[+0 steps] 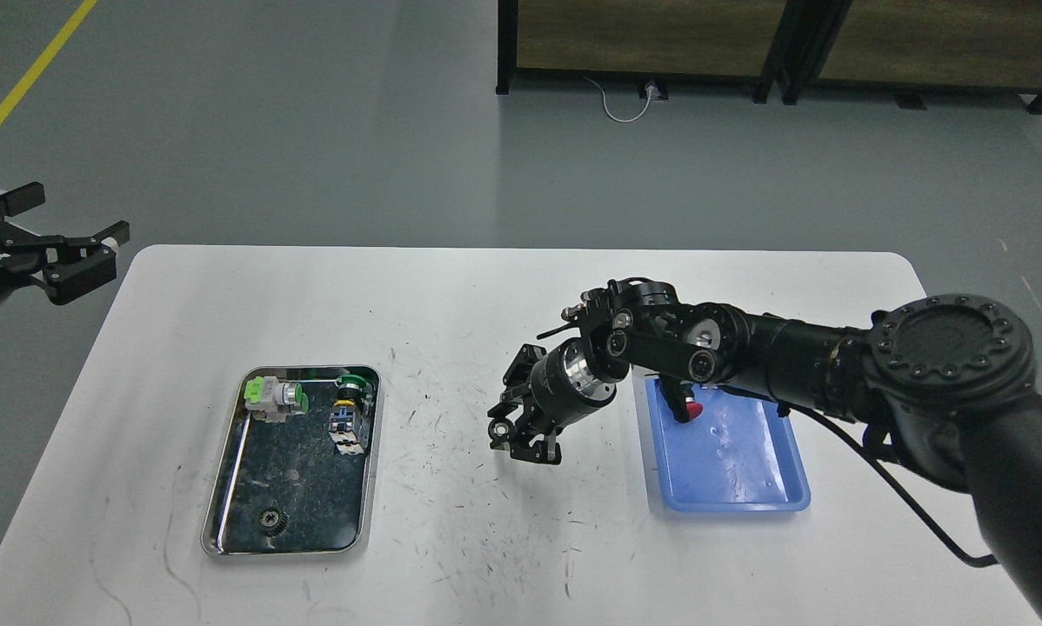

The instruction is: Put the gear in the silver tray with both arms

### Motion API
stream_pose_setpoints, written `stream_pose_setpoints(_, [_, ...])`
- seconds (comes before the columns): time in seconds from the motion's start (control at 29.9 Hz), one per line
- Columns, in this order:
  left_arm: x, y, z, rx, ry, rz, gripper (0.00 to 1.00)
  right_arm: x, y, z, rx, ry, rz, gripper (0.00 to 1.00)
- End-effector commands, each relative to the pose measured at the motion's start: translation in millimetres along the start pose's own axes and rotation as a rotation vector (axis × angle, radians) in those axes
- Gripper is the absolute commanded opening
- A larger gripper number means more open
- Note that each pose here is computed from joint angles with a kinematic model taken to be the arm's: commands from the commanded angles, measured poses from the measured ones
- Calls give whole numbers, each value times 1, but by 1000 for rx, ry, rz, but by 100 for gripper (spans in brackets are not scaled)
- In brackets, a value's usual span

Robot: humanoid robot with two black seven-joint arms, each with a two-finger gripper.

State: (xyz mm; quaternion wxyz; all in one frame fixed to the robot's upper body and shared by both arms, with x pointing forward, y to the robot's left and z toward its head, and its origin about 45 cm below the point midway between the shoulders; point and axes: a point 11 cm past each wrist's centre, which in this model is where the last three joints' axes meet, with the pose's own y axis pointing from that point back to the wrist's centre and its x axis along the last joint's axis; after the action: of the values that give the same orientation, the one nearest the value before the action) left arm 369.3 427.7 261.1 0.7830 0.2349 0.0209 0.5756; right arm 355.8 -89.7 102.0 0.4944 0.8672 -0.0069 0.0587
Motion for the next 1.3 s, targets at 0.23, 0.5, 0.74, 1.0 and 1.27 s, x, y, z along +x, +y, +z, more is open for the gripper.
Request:
stream_pose_setpoints(0.23, [0,1,1,-10,2,-10,98,14,6,-3,39,-45,43,76])
stream_pose_setpoints(0.5, [-10,1,6,-29,-4,-40,98,74,74,15,106,-167,235,76])
stream_pose_setpoints(0.74, [-69,-10,-7,-18,-24,-199,98,111,187,93,134,-346,485,77])
stream_pose_setpoints(1.0, [-189,-42,-40,-10,-72,-428,98,114,294,158,144,-476,710,77])
stream_pose_setpoints(1.27, [-286,-54,-72,16,-109,-593,98,106,338,186,140,-539,803,77])
